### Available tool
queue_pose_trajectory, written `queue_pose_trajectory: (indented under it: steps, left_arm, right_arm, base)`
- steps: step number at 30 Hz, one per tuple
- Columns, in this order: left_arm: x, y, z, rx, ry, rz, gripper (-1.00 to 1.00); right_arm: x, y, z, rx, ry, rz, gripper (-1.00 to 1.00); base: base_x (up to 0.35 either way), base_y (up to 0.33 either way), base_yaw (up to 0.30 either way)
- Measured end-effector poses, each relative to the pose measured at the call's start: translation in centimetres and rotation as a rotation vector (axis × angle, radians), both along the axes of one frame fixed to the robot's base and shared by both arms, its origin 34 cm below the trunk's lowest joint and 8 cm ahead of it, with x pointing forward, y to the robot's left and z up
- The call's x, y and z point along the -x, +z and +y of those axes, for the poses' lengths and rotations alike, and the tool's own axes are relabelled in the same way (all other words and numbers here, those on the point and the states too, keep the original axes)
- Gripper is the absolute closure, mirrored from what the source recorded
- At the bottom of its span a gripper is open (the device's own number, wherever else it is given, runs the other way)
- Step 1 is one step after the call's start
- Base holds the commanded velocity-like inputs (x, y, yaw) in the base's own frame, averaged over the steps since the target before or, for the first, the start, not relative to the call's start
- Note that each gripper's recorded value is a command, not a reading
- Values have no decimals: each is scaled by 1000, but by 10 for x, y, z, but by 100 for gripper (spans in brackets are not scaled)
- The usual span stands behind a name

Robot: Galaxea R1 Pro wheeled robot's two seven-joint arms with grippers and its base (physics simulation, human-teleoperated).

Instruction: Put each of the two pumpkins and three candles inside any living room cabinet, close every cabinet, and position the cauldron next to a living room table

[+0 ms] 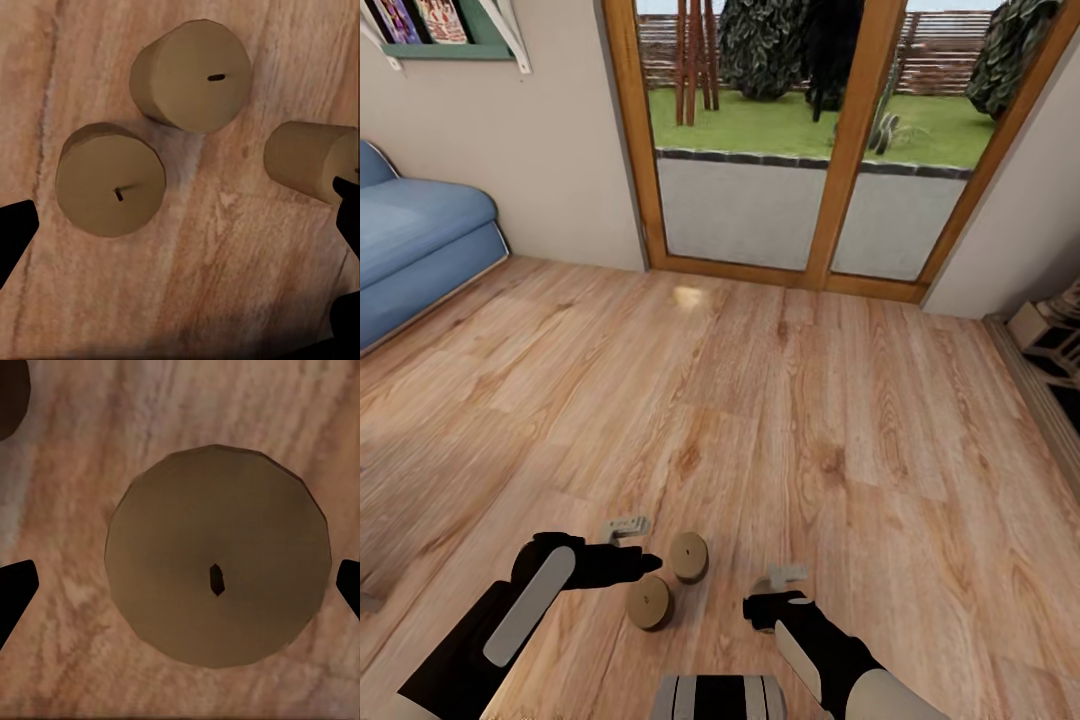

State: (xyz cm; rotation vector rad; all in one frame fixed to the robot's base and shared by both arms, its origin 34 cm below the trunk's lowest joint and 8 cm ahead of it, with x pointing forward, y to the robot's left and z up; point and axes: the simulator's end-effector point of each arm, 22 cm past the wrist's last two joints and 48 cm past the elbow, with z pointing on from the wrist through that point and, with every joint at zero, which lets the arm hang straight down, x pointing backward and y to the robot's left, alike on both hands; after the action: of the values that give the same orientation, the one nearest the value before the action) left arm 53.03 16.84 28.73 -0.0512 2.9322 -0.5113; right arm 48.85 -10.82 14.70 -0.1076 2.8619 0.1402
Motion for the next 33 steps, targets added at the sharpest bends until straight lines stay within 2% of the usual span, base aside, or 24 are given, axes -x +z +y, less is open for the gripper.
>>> queue_pose_trajectory:
  steps: [3,8,14,25,33]
  left_arm:
    - [4,-5,-3,21,6,20,-100]
    - [9,-14,-5,27,8,43,-100]
    - [6,-10,-7,32,6,33,-100]
    - [5,-9,-7,33,5,28,-100]
    - [5,-9,-7,33,5,28,-100]
  right_arm:
    - [4,-5,0,0,0,12,-100]
    - [10,-14,-1,0,-3,23,-100]
    - [2,-12,-1,-4,-14,-13,-100]
    - [2,-12,-2,-2,-18,-16,-100]
    - [0,-12,-17,64,-44,-23,-100]
  base:
    - [0,0,0]
    - [0,0,0]
    - [0,0,0]
    - [0,0,0]
    - [0,0,0]
